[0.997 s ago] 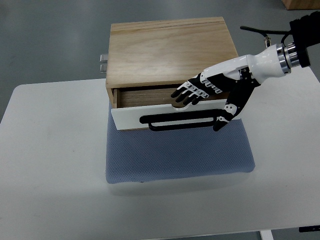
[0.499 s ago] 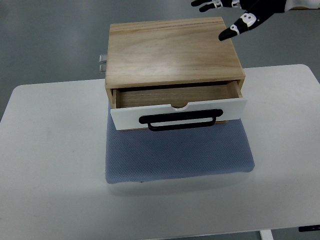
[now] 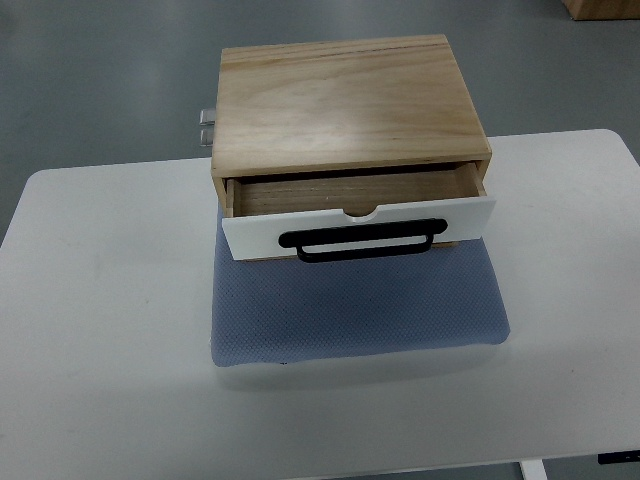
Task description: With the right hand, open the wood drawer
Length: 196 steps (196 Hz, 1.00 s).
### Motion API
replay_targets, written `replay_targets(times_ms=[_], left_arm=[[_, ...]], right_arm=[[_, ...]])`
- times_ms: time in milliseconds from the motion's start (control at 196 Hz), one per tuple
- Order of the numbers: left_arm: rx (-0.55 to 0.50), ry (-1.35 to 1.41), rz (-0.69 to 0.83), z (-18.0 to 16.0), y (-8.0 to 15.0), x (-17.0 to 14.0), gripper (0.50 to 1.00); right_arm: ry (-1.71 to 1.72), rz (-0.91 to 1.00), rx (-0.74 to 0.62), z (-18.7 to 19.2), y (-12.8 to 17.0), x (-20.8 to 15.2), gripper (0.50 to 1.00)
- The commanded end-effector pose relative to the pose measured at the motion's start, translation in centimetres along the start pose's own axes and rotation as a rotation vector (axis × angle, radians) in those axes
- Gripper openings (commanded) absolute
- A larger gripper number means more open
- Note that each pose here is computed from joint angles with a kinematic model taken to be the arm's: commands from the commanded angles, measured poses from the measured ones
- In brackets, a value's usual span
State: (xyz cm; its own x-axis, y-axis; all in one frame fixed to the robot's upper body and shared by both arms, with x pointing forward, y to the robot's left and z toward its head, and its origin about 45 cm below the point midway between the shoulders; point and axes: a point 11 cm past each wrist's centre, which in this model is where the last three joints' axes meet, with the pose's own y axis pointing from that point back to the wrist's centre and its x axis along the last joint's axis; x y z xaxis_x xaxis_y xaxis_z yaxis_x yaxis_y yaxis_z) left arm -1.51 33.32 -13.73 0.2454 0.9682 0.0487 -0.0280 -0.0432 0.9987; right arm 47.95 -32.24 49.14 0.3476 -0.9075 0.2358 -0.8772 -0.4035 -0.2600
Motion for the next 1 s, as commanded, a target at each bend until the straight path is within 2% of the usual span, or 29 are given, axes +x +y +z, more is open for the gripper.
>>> replay_targets(times_ms=[0,387,626,794,992], left_arm=[[0.0,0.0,0.0,0.0,0.0,0.0,1.0],[0.0,0.0,0.0,0.0,0.0,0.0,1.0],[0.0,0.0,0.0,0.0,0.0,0.0,1.0],[0.0,0.0,0.0,0.0,0.0,0.0,1.0],[0.0,0.0,0.0,0.0,0.0,0.0,1.0]], right_arm=[[-0.064,0.059,-0.024,2.4,0.8,1.4,0.952],[-0.381,0.327,-0.196,13.5,4.6,5.1,0.952],[-0.435,0.456,-0.146,17.4,7.6,6.3,0.952],[-0.521,0.496,-0.117,20.3,10.2,5.5,0.952],[-0.656,0.408,-0.139,23.0,10.9,2.2,0.952]])
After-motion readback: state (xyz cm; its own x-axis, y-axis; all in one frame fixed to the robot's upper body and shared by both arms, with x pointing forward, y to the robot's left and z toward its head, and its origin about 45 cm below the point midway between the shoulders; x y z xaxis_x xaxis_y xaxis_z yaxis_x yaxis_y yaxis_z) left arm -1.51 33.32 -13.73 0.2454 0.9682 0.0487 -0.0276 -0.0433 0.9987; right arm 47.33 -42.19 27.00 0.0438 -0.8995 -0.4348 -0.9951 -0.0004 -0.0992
